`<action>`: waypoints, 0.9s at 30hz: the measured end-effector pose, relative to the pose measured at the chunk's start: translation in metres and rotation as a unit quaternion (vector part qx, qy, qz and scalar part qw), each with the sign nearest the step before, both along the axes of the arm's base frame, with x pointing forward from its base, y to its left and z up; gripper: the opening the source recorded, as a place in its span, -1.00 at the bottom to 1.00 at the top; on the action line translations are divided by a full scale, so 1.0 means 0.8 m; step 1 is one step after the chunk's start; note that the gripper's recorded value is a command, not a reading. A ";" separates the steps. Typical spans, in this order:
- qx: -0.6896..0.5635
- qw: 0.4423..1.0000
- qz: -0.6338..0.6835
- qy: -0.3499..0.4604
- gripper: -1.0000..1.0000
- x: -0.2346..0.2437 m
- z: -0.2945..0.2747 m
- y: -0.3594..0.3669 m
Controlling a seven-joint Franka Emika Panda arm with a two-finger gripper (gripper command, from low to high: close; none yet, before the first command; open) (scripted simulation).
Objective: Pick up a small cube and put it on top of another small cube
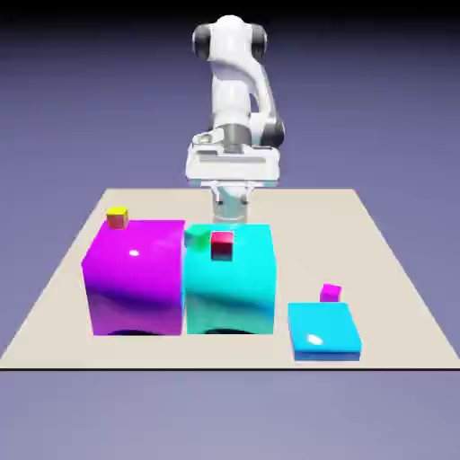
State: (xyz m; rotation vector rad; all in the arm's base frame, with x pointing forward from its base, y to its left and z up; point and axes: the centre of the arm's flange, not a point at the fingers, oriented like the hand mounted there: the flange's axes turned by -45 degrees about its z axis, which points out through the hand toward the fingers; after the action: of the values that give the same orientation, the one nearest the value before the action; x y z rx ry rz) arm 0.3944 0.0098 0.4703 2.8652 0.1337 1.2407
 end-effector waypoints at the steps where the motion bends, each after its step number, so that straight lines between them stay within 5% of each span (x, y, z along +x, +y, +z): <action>1: 0.006 1.000 0.000 0.020 0.00 0.010 -0.009 0.015; 12: 0.085 0.959 -0.036 0.267 0.00 0.051 -0.167 0.195; 23: 0.112 0.831 -0.181 0.513 0.00 -0.045 -0.339 0.316; 27: 0.108 0.815 -0.207 0.530 0.00 -0.062 -0.368 0.317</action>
State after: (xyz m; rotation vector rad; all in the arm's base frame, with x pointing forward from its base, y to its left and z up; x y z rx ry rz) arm 0.3445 0.2635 0.1756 3.1046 -0.6212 -0.5120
